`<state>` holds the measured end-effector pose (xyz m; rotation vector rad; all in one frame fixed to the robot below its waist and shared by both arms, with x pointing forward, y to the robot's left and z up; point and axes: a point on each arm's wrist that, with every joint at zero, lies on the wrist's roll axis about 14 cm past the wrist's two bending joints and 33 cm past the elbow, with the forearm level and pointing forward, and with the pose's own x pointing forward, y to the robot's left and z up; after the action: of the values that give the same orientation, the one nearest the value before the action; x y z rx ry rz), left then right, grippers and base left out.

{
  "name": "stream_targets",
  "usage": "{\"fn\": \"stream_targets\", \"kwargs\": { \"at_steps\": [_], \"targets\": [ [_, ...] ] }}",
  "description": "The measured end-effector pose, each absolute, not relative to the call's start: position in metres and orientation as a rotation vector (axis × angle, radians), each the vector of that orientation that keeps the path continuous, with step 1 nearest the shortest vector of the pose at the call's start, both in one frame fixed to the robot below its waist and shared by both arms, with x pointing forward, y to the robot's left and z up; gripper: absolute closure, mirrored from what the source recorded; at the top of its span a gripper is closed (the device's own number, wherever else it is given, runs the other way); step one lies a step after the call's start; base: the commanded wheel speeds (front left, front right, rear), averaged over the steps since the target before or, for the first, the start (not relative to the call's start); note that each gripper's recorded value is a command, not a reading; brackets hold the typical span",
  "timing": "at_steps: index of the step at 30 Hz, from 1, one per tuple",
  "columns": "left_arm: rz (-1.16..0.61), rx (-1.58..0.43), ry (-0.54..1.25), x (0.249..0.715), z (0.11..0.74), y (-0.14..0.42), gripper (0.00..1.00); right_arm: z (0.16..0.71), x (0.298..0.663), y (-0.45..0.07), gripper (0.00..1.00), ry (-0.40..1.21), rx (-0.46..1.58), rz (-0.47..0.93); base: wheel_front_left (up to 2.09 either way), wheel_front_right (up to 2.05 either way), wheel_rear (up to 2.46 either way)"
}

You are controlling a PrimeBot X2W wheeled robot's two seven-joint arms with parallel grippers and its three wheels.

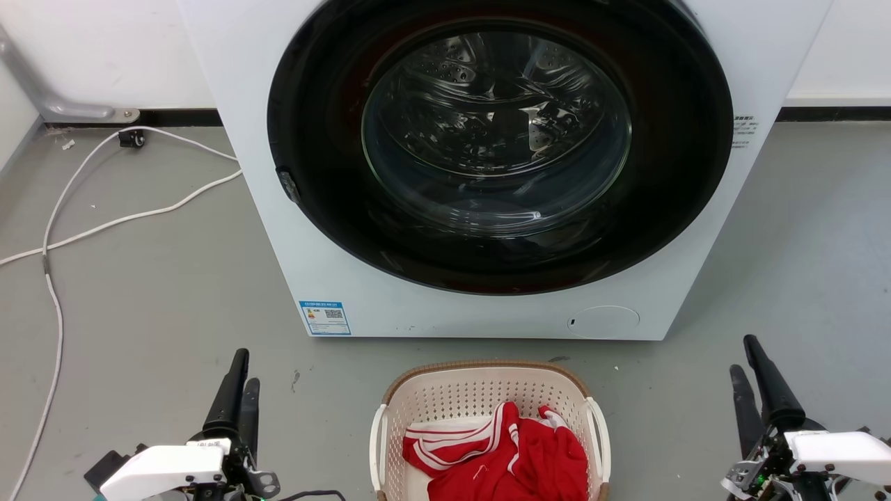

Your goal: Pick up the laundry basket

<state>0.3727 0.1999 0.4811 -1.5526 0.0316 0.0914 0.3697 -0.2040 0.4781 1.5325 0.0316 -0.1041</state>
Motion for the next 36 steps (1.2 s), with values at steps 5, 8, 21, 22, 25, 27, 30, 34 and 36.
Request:
{"fn": "stream_targets", "kwargs": {
  "at_steps": [5,8,21,22,25,27,30,34,36],
  "targets": [
    [0.118,-1.516,0.006,0.372,0.481,0.208,0.00,0.482,0.370,-0.211,0.00,0.006,1.464,-0.116,0.00,0.00,0.00],
    [0.144,-1.480,-0.003,0.371,0.481,0.215,0.00,0.486,0.370,-0.216,0.00,-0.014,1.410,-0.122,0.00,0.00,0.00],
    [0.191,-1.280,-0.069,0.373,0.505,0.233,0.00,0.517,0.375,-0.221,0.00,-0.092,1.064,-0.078,0.00,0.00,0.00],
    [0.188,-1.261,-0.076,0.374,0.509,0.233,0.00,0.521,0.375,-0.220,0.00,-0.101,1.038,-0.072,0.00,0.00,0.00],
    [0.178,-1.197,-0.097,0.375,0.520,0.232,0.00,0.533,0.377,-0.218,0.00,-0.130,0.944,-0.047,0.00,0.00,0.00],
    [0.164,-1.132,-0.105,0.376,0.527,0.228,0.00,0.541,0.378,-0.215,0.00,-0.146,0.877,-0.029,0.00,0.00,0.00],
    [0.143,-1.028,-0.104,0.376,0.535,0.219,0.00,0.550,0.378,-0.212,0.00,-0.167,0.786,-0.011,0.00,0.00,0.00],
    [0.108,-0.901,-0.115,0.378,0.547,0.204,0.00,0.562,0.379,-0.204,0.00,-0.193,0.677,0.020,0.00,0.00,0.00],
    [0.087,-0.849,-0.117,0.379,0.551,0.196,0.00,0.566,0.379,-0.201,0.00,-0.205,0.639,0.028,0.00,0.00,0.00]
  ]
}}
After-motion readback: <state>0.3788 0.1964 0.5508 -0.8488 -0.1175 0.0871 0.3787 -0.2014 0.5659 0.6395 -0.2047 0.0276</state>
